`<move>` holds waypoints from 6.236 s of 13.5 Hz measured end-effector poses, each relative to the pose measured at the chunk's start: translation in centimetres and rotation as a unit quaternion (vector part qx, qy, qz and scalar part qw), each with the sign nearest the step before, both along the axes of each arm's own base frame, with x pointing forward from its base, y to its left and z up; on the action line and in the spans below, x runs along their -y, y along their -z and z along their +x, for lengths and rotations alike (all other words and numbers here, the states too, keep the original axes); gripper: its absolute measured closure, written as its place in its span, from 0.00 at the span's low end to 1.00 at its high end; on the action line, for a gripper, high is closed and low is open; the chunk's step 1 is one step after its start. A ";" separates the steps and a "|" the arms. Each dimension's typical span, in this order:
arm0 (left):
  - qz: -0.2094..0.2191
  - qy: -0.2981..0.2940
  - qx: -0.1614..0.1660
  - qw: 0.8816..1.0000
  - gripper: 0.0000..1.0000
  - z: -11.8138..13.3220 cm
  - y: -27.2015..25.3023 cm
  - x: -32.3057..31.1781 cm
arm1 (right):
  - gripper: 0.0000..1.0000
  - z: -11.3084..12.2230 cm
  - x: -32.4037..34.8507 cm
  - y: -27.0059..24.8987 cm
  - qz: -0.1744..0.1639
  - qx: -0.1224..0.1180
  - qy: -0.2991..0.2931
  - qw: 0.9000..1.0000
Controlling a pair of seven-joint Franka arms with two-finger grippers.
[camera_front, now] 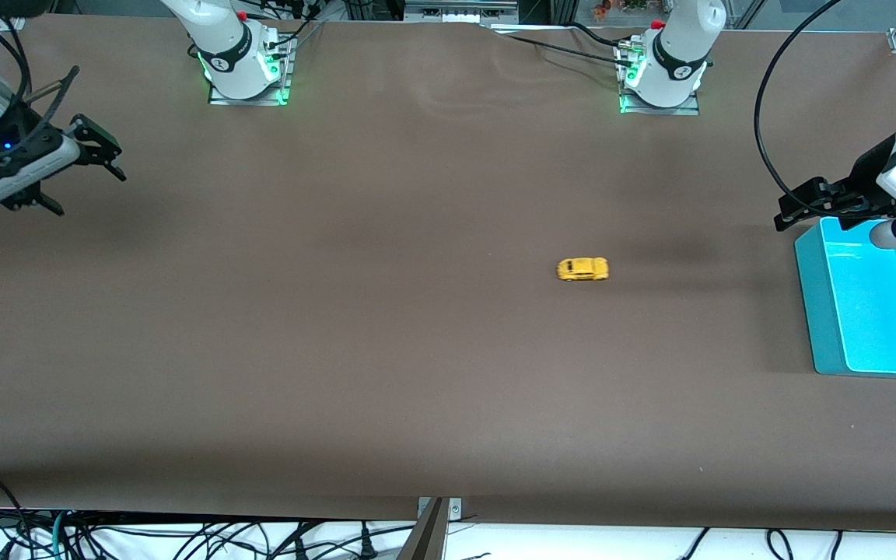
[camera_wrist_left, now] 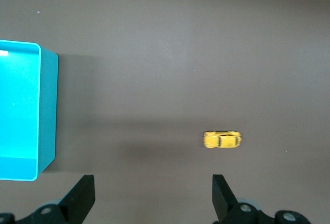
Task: Wind and store yellow beetle car
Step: 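Reach the left gripper toward the rolled yellow car, then lower the left gripper and grasp the yellow car, then lift the car with the left gripper and carry it over the turquoise bin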
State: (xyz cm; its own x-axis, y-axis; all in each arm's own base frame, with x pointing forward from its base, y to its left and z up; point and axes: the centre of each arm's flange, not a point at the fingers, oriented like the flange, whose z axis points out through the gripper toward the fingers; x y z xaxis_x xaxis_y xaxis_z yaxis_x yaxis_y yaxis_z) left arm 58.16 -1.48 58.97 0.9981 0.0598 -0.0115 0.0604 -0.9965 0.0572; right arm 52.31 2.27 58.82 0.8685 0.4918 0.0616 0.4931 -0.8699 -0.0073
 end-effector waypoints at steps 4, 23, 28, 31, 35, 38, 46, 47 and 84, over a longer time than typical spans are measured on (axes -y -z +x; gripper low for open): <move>0.000 -0.001 0.000 1.000 0.00 0.0 0.0 -0.1 | 0.00 -1.7 0.2 -2.9 0.005 -0.025 0.096 0.995; -0.031 0.482 -0.036 0.875 0.00 5.3 17.6 9.3 | 0.00 -1.3 2.0 -1.4 0.009 -0.051 0.150 0.987; -0.021 0.606 0.012 0.795 0.00 3.7 28.0 11.2 | 0.00 -1.3 2.0 -0.9 0.008 -0.056 0.150 0.987; -0.011 0.651 0.035 0.758 0.00 1.1 32.2 12.4 | 0.00 -1.3 2.0 -0.9 0.008 -0.056 0.150 0.987; 0.023 0.719 0.046 0.693 0.00 -1.8 34.3 15.6 | 0.00 -1.3 2.0 -0.9 0.008 -0.056 0.150 0.987; 0.033 0.736 0.062 0.673 0.00 -3.8 35.4 16.9 | 0.00 -1.3 2.0 -0.9 0.008 -0.056 0.150 0.987; 0.029 0.737 0.063 0.673 0.00 -8.0 39.0 15.4 | 0.00 -1.4 2.0 -0.5 0.008 -0.059 0.150 0.987; 0.030 0.736 0.065 0.673 0.00 -8.3 39.2 15.3 | 0.00 -1.4 2.0 -0.5 0.008 -0.060 0.150 0.987; 0.032 0.792 0.037 0.608 0.59 -5.8 26.1 -33.3 | 0.00 -1.5 1.9 0.4 0.007 -0.068 0.150 0.986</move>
State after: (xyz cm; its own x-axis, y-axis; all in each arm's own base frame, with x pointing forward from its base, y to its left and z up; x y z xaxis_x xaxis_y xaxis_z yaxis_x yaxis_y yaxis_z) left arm 52.40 31.79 32.87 -0.1997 -0.9798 -0.0108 -0.9790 0.2000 -0.0400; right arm 50.84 0.34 58.46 0.9756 0.2109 -0.0615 0.2066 -0.9760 -0.0685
